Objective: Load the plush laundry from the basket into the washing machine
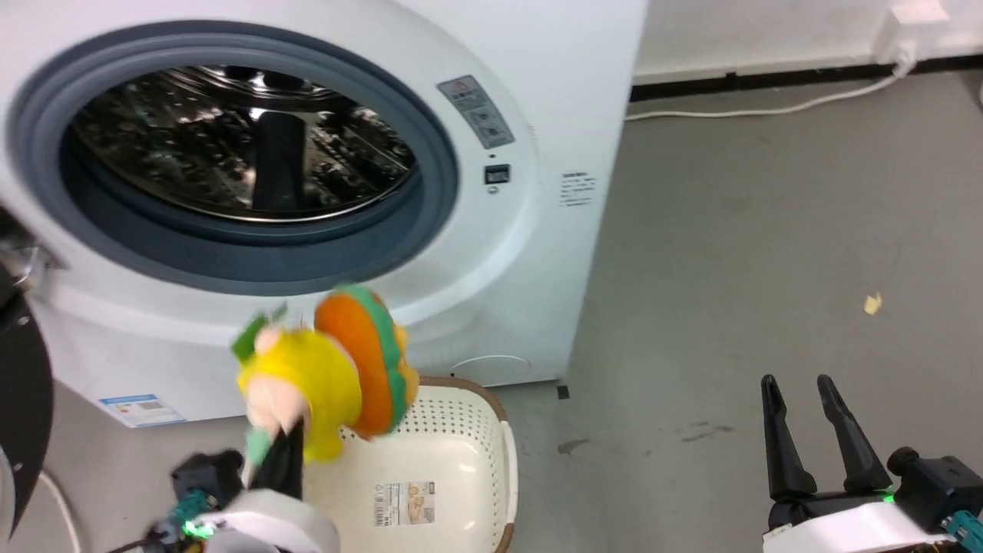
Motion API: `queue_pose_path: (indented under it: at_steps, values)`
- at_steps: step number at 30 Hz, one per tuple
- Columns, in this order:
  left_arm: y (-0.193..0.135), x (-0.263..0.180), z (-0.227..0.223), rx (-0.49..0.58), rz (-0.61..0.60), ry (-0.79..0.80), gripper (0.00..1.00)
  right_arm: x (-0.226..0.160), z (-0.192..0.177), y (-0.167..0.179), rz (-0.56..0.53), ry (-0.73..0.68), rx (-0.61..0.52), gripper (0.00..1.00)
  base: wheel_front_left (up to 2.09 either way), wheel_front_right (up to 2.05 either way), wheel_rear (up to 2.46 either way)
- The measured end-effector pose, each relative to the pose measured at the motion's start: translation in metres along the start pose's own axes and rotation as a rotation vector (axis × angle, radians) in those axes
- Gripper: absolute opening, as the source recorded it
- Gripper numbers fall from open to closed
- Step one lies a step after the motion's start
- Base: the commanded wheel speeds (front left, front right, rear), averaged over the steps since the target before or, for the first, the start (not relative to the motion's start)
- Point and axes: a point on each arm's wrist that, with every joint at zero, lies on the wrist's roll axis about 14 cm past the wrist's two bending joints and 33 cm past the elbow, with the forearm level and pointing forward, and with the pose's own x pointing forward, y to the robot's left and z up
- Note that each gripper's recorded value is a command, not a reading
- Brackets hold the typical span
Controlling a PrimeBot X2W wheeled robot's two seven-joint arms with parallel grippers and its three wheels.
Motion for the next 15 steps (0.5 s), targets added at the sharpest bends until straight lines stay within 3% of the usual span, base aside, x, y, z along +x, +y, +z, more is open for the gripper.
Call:
queue_pose_path:
  at_steps: [7,15]
  values:
    - [-0.009,0.01,0.087,0.049,-0.026,-0.282,0.0,0.008,-0.01,0.004,0.013,0.026,0.004,1.0,0.0,0.0,0.0]
    - [-0.013,0.072,0.136,0.139,-0.075,-0.4,0.0,0.034,-0.03,-0.006,-0.008,0.067,-0.002,1.0,0.0,0.0,0.0]
